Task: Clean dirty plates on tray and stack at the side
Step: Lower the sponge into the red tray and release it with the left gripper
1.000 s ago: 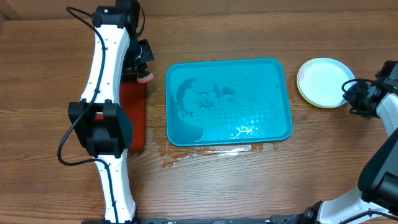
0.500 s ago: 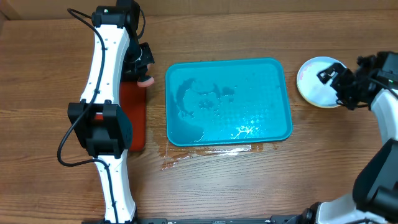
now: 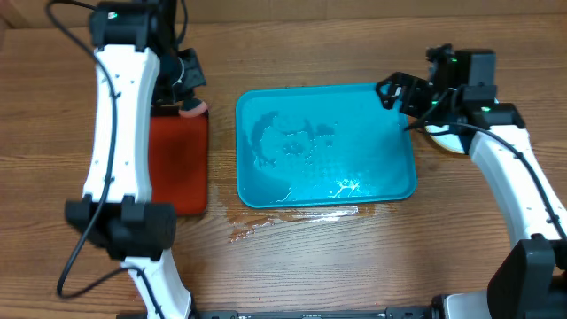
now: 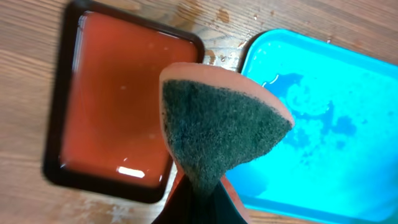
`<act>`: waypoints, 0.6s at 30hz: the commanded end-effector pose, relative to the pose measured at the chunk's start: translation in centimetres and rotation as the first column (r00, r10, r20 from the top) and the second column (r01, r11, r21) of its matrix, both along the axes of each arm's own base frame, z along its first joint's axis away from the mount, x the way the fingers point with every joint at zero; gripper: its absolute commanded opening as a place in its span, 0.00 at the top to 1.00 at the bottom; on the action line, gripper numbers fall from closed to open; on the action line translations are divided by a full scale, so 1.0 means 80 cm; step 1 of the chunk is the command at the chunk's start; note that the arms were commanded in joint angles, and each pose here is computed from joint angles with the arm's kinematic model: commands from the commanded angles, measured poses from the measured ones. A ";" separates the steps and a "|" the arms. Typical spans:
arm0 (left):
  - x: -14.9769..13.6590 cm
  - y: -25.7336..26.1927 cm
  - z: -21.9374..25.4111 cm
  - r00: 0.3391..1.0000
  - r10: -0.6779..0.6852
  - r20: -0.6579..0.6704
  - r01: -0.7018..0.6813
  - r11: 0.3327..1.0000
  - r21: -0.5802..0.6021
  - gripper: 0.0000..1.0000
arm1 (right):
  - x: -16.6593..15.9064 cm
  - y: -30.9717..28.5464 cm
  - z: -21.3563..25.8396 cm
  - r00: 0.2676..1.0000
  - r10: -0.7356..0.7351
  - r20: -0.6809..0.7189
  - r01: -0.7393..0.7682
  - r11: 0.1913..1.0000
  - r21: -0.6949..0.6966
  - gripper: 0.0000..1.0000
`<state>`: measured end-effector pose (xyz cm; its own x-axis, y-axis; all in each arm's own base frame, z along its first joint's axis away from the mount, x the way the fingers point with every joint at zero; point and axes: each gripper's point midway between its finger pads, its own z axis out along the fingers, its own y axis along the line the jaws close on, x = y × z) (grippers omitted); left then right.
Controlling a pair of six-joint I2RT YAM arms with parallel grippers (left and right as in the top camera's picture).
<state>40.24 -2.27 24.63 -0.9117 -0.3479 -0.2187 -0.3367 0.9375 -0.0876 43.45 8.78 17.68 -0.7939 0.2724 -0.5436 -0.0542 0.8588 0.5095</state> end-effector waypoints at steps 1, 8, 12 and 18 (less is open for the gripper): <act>-0.027 0.020 0.042 0.996 0.052 0.067 -0.058 0.995 0.087 0.95 | 0.008 0.023 0.018 0.998 0.022 0.060 -0.021 0.999 -0.025 0.00; -0.055 0.046 0.017 0.983 0.182 -0.009 -0.178 0.971 0.159 0.96 | 0.015 0.021 -0.009 0.997 -0.080 -0.012 0.079 0.996 -0.034 0.00; -0.063 0.089 -0.060 0.939 0.317 -0.132 -0.301 0.945 0.129 0.96 | 0.015 0.021 -0.026 0.996 -0.080 -0.045 0.078 0.996 -0.041 0.00; -0.060 0.100 -0.134 0.955 0.223 -0.195 -0.246 0.964 -0.101 0.95 | 0.018 0.021 -0.046 0.994 -0.080 -0.080 0.076 0.996 -0.049 0.00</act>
